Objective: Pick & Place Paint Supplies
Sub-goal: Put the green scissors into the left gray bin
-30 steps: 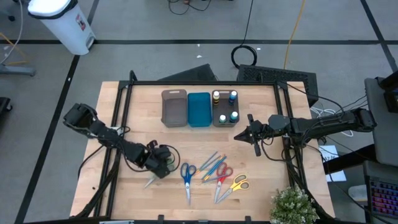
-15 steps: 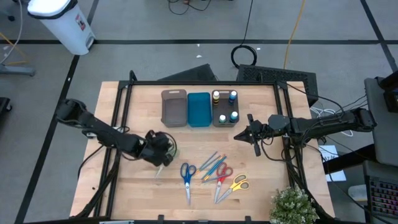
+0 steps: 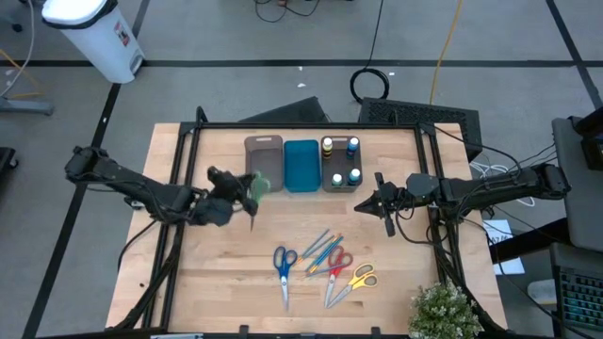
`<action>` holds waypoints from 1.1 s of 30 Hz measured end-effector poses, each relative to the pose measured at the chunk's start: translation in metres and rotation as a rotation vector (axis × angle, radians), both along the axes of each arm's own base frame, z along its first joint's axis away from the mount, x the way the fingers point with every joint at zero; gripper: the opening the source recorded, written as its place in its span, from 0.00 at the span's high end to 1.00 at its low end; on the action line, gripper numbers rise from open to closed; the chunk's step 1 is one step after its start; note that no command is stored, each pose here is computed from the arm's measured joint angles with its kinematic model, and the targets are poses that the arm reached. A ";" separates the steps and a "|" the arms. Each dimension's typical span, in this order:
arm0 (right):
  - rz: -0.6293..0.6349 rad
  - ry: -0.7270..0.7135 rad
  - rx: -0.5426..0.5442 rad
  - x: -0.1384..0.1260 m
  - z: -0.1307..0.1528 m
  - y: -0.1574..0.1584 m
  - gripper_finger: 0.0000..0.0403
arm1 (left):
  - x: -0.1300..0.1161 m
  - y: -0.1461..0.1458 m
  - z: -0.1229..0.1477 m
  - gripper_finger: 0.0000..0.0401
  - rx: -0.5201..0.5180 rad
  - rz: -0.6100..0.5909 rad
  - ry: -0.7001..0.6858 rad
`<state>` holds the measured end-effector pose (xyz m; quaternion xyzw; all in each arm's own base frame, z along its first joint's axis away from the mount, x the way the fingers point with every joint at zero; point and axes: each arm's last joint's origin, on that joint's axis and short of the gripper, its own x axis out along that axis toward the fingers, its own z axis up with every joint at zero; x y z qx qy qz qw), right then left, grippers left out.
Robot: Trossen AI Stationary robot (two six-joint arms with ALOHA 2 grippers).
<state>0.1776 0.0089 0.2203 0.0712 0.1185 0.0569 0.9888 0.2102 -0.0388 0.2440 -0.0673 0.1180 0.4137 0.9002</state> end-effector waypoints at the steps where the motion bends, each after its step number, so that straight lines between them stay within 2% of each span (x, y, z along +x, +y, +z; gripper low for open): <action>1: 0.000 0.000 0.000 0.000 0.000 0.000 1.00 | 0.001 0.003 0.004 0.95 0.039 0.023 -0.004; 6: 0.000 -0.006 -0.004 0.000 0.001 0.000 1.00 | 0.008 0.022 0.021 0.93 0.206 0.136 0.031; 11: -0.045 -0.011 -0.022 0.000 0.001 -0.001 1.00 | 0.014 0.050 0.026 0.95 0.287 0.224 0.117; 16: -0.070 -0.010 -0.028 0.000 0.001 -0.002 1.00 | 0.015 0.082 0.022 0.94 0.254 0.241 0.135; 22: -0.066 -0.011 -0.040 0.000 0.001 -0.002 1.00 | 0.014 0.112 0.000 0.94 0.197 0.230 0.200; 29: -0.066 -0.010 -0.041 0.000 0.001 -0.002 1.00 | 0.026 0.129 -0.031 0.94 0.118 0.181 0.267; 33: -0.066 -0.010 -0.042 0.000 0.001 -0.002 1.00 | 0.034 0.131 -0.043 0.91 0.118 0.172 0.291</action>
